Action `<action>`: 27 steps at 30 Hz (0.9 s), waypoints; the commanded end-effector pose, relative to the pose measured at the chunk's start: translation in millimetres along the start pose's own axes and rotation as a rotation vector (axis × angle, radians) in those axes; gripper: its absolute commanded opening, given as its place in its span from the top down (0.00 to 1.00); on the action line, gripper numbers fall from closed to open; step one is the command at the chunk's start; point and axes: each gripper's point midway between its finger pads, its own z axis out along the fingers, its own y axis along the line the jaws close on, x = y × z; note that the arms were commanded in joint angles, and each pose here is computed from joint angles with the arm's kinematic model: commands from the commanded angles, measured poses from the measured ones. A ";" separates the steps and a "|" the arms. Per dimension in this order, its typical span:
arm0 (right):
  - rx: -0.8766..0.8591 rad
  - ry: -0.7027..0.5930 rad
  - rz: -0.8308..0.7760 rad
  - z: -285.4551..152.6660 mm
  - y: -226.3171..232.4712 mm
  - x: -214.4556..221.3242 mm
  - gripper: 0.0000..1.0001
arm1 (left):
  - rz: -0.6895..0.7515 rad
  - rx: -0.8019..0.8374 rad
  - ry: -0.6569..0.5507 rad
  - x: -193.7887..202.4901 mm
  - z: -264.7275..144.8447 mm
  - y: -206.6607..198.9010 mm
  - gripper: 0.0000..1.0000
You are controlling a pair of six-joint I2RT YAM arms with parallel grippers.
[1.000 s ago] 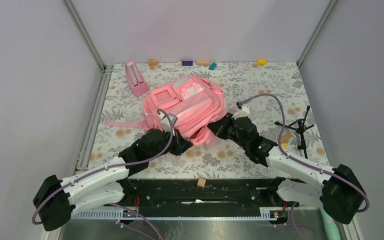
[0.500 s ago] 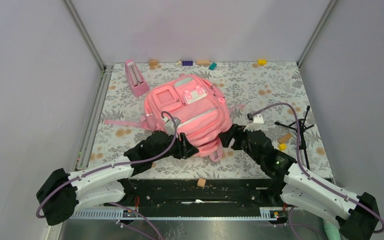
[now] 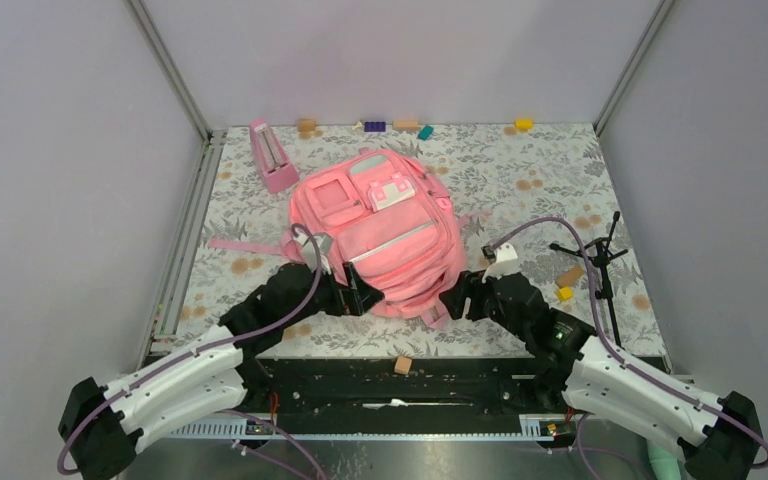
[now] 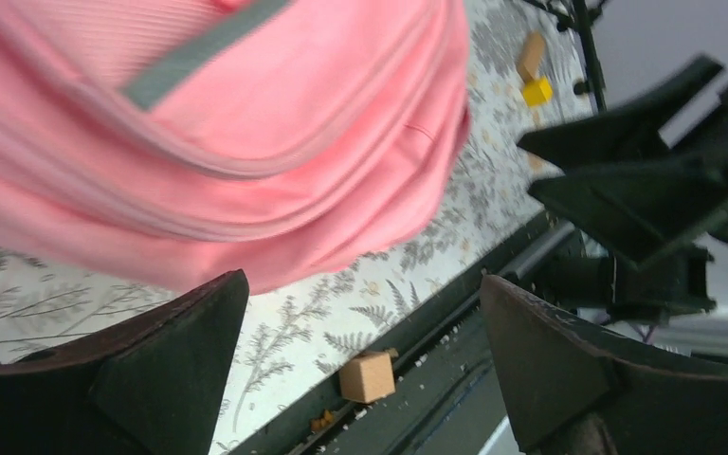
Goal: Pack the student bag
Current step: Zip the student bag at the center of the board.
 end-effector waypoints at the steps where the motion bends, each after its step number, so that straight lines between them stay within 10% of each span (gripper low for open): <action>1: -0.130 -0.038 -0.096 -3.2 32.1 -9.8 0.31 | -0.087 -0.124 -0.067 -8.1 -6.6 38.6 0.02; 16: -0.055 -0.059 -0.039 23.6 106.1 14.5 0.35 | -0.285 -0.087 -0.156 -11.4 25.9 73.3 0.05; 27: -0.004 0.043 0.015 52.4 134.7 46.8 0.37 | -0.275 -0.050 -0.172 -17.7 28.1 66.0 0.59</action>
